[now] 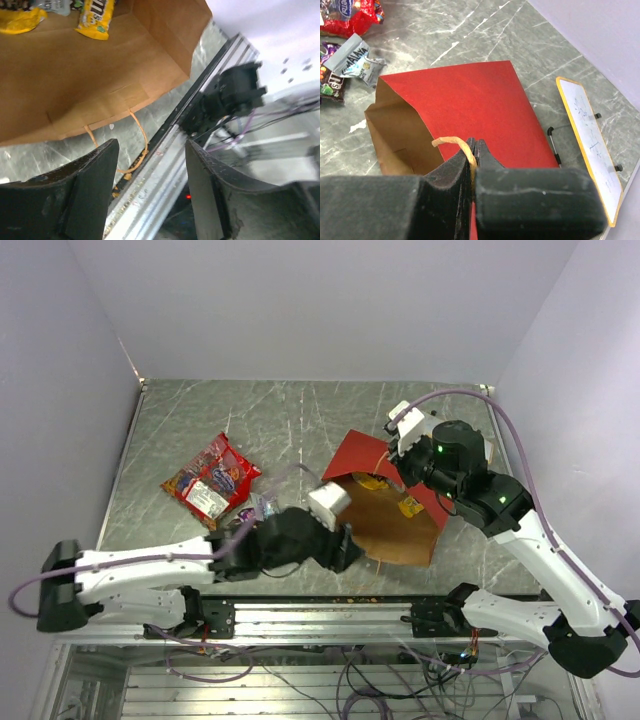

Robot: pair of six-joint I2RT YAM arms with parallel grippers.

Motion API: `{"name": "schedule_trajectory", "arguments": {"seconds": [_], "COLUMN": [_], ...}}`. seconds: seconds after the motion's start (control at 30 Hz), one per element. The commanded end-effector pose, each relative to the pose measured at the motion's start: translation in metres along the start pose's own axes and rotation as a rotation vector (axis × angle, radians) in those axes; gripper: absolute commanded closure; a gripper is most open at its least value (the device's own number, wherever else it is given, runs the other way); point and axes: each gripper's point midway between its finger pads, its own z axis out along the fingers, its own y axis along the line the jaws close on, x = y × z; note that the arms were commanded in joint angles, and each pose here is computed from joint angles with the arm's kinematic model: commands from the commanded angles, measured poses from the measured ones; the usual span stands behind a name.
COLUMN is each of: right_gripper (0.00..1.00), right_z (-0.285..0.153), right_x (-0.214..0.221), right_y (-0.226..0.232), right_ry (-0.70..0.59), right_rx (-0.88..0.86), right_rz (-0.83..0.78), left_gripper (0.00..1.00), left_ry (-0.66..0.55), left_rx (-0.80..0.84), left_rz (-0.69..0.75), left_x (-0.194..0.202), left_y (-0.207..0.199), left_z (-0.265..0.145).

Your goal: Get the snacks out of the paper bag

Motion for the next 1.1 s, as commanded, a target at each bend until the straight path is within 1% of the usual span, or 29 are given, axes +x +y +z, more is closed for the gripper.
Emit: {"name": "schedule_trajectory", "arguments": {"seconds": [0.0,0.07,0.17,0.23,0.4,0.53,0.73,0.83,0.97,1.07], "right_gripper": [1.0,1.0,1.0,1.0,1.0,1.0,1.0,1.0,1.0,1.0], "right_z": [-0.007,-0.007,-0.006,-0.005,-0.006,-0.004,-0.008,-0.01,-0.014,-0.017], "right_x": [-0.025,-0.026,-0.029,-0.031,-0.039,-0.043,-0.05,-0.051,-0.051,-0.052], "right_y": [-0.009,-0.009,-0.01,-0.011,-0.014,-0.015,-0.018,-0.019,-0.02,-0.021], "right_ry": [-0.075,-0.077,-0.066,-0.067,-0.074,-0.057,-0.059,-0.053,-0.042,-0.044], "right_rx": [0.04,0.038,0.037,0.039,0.044,0.038,0.045,0.044,0.045,0.047], "right_rz": [0.041,0.045,0.048,0.05,0.048,0.037,0.031,0.027,0.019,0.016], "left_gripper": [0.37,0.4,0.44,0.47,0.54,0.55,0.5,0.43,0.32,0.25], "left_ry": [-0.07,-0.063,-0.141,-0.169,-0.175,-0.16,-0.18,-0.175,-0.19,-0.185], "left_rx": [-0.085,-0.137,-0.183,-0.209,-0.239,-0.302,-0.381,-0.422,-0.483,-0.538], "left_rz": [0.355,0.441,0.52,0.547,0.593,0.634,0.674,0.704,0.705,0.724], "left_x": [0.003,0.012,-0.002,-0.007,-0.004,0.006,-0.001,0.001,-0.005,-0.009], "left_y": [-0.005,0.006,0.011,0.019,0.043,0.069,0.104,0.116,0.132,0.143], "left_z": [0.039,0.058,0.08,0.097,0.138,0.167,0.195,0.209,0.217,0.223]}}
